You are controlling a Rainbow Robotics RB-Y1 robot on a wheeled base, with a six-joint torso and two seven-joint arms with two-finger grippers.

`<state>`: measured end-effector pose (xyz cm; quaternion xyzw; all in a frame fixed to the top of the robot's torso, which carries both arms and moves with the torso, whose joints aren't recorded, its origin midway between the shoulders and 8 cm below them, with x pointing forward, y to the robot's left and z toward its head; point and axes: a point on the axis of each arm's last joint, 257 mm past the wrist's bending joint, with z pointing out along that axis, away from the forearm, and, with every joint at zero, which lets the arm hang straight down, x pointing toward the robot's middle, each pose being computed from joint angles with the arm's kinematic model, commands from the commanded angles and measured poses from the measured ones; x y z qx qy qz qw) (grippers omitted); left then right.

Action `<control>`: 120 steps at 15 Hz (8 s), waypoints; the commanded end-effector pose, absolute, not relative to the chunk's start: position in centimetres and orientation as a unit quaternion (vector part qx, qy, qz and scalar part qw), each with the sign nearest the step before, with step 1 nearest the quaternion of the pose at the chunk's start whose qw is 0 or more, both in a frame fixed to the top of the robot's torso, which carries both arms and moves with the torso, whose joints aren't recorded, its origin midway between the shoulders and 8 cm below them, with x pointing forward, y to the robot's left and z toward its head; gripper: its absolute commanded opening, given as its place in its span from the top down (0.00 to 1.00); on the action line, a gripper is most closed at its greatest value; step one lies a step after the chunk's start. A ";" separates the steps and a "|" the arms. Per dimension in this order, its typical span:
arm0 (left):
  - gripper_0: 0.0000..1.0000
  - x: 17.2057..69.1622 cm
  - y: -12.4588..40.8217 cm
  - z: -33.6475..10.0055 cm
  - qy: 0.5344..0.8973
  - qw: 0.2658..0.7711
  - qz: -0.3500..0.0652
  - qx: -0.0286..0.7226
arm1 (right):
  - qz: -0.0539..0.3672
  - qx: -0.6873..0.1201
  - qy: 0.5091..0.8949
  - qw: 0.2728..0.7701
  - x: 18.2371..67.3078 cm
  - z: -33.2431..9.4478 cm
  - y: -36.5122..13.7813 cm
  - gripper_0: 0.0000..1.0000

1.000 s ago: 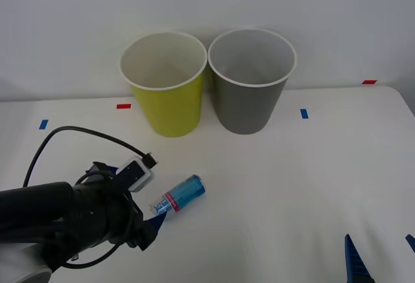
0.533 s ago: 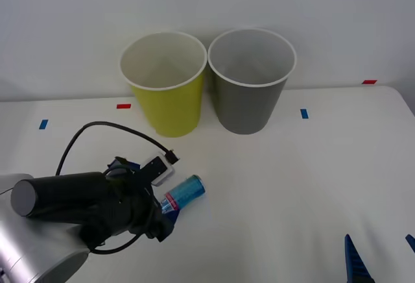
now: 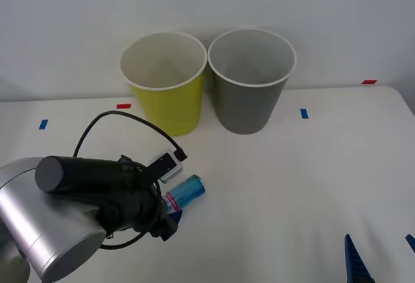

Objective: Put cans in the gray bin and PET bottles in the light green bin.

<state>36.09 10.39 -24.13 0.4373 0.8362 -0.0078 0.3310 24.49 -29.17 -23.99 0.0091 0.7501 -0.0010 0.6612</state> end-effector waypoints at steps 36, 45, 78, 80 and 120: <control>0.00 40.3 5.5 -30.7 0.893 0.175 -0.007 0.414 | -0.001 0.009 0.750 0.661 24.5 -24.0 -29.2 0.00; 0.00 41.5 6.4 -31.3 0.900 0.163 0.001 0.404 | -0.001 0.009 0.750 0.661 24.5 -24.0 -29.2 0.00; 1.00 42.0 6.7 -20.6 0.821 0.412 -0.017 0.395 | -0.001 0.009 0.750 0.661 24.5 -24.0 -29.2 0.00; 1.00 42.5 6.9 -18.2 0.811 0.439 -0.017 0.386 | -0.001 0.009 0.750 0.661 24.5 -24.0 -29.2 0.00; 1.00 41.8 8.0 11.2 0.621 0.735 -0.123 0.241 | -0.001 0.009 0.750 0.661 24.5 -24.0 -29.2 0.00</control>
